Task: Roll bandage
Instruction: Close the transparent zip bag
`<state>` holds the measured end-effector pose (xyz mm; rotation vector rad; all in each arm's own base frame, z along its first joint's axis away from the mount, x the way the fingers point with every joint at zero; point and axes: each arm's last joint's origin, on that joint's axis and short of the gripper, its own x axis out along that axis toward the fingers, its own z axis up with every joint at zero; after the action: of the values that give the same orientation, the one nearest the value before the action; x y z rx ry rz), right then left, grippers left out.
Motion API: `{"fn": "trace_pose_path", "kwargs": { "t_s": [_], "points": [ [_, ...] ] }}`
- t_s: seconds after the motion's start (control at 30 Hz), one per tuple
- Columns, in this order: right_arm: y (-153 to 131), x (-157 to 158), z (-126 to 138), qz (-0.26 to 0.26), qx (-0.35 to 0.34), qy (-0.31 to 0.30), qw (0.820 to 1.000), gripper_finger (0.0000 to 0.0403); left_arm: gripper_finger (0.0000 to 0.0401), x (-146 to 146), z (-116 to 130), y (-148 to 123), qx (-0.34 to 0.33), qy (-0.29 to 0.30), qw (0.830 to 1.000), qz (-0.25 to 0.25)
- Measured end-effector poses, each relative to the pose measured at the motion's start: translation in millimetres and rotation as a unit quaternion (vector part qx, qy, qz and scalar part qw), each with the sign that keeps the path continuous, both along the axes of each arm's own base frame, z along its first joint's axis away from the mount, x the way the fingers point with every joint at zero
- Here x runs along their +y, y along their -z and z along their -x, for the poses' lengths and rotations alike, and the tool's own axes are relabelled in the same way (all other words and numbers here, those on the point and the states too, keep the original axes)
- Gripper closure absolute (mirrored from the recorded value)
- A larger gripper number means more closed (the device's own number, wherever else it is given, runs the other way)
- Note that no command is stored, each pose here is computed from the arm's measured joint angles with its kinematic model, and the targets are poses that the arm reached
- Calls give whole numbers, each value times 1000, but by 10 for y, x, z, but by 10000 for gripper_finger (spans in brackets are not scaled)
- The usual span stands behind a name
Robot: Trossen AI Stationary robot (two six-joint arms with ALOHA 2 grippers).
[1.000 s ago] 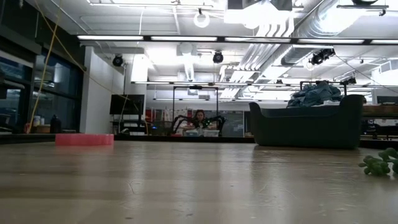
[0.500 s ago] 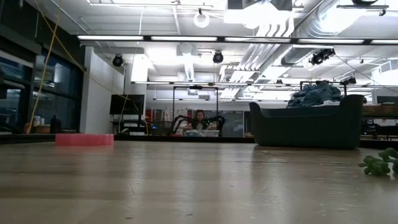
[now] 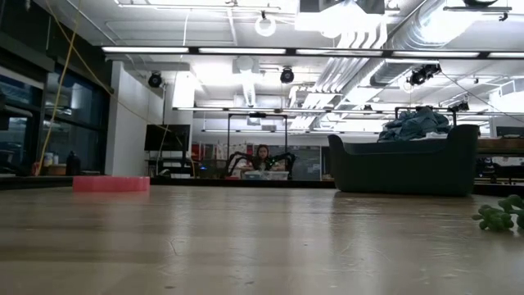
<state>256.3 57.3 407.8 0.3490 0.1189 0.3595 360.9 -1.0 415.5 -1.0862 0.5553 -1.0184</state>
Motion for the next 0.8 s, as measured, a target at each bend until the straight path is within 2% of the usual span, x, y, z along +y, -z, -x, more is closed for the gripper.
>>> {"fn": "trace_pose_path", "kwargs": {
  "t_s": [0.1, 0.27, 0.37, 0.6, 0.8],
  "points": [
    [0, 19, 4, 20, -8, 3, 1000, 218, 401, 22, -3, 0, 0, -9, 1000, 2],
    [8, 44, -4, 36, -12, 25, 999, 335, 401, 100, -10, -2, -4, -35, 999, 3],
    [15, 44, -13, 42, -12, 27, 999, 387, 401, 140, -11, -3, -5, -46, 999, 4],
    [14, 73, -2, 20, -4, 15, 1000, 401, 392, 215, -23, 1, 7, -82, 997, 16],
    [61, 58, 91, 9, 48, 14, 999, 402, 343, 234, -27, 69, 44, -65, 997, 11]
  ]
}}
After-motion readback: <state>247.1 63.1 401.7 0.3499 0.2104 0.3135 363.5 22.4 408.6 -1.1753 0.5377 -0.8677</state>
